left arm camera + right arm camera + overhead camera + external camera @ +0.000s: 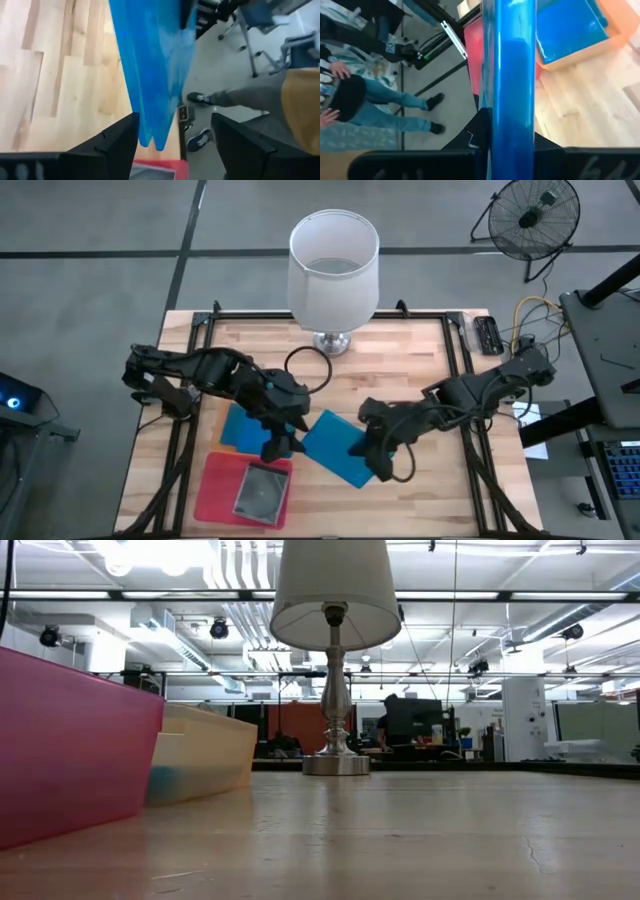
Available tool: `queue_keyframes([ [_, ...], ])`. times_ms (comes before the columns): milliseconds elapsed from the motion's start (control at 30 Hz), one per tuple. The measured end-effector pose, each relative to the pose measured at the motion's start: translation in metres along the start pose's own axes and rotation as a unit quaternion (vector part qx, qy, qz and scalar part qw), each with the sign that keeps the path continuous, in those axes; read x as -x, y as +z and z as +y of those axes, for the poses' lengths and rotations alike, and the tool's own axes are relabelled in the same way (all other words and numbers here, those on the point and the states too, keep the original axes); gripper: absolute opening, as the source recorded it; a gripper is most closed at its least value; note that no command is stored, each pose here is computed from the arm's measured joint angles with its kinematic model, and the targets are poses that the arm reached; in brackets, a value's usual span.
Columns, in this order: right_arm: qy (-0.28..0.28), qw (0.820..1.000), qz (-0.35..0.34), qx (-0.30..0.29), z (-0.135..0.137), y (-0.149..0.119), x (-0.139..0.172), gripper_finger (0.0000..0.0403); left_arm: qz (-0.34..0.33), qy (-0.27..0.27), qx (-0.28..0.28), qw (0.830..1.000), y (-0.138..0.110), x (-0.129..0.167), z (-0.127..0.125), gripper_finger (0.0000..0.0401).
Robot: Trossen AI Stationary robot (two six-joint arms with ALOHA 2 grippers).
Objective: Pick & place jewel cases by type
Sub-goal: Put the blue CD case into the orange bin
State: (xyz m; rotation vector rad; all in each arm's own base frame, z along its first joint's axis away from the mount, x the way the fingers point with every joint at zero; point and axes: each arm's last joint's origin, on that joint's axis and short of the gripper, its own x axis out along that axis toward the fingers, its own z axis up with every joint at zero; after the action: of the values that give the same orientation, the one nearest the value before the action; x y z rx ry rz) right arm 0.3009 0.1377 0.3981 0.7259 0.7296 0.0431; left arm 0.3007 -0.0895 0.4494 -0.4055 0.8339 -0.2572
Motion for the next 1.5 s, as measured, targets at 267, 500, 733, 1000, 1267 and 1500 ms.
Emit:
queue_keyframes([
  [267,-0.041,0.999,0.024,0.014,0.011,0.016,-0.013,0.0017,0.01,0.012,-0.026,1.0,-0.002,0.003,0.004,0.0234],
  [500,-0.056,0.998,0.032,0.019,0.017,0.023,-0.024,0.0017,0.0,0.121,-0.007,0.993,-0.004,0.005,0.017,0.0234],
  [733,-0.055,0.997,0.038,0.025,0.019,0.023,-0.024,0.0017,0.016,0.082,-0.024,0.996,-0.004,0.005,0.015,0.0233],
  [1000,-0.052,0.997,0.041,0.032,0.019,0.023,-0.024,0.0017,0.025,-0.005,-0.051,0.998,-0.002,0.004,0.008,0.0224],
  [1267,-0.053,0.997,0.041,0.039,0.018,0.024,-0.024,0.0017,0.027,-0.023,-0.051,0.998,-0.002,0.004,0.006,0.0144],
  [1500,-0.053,0.997,0.04,0.043,0.017,0.025,-0.024,0.0017,0.024,-0.014,-0.049,0.998,-0.001,0.004,0.007,0.006],
])
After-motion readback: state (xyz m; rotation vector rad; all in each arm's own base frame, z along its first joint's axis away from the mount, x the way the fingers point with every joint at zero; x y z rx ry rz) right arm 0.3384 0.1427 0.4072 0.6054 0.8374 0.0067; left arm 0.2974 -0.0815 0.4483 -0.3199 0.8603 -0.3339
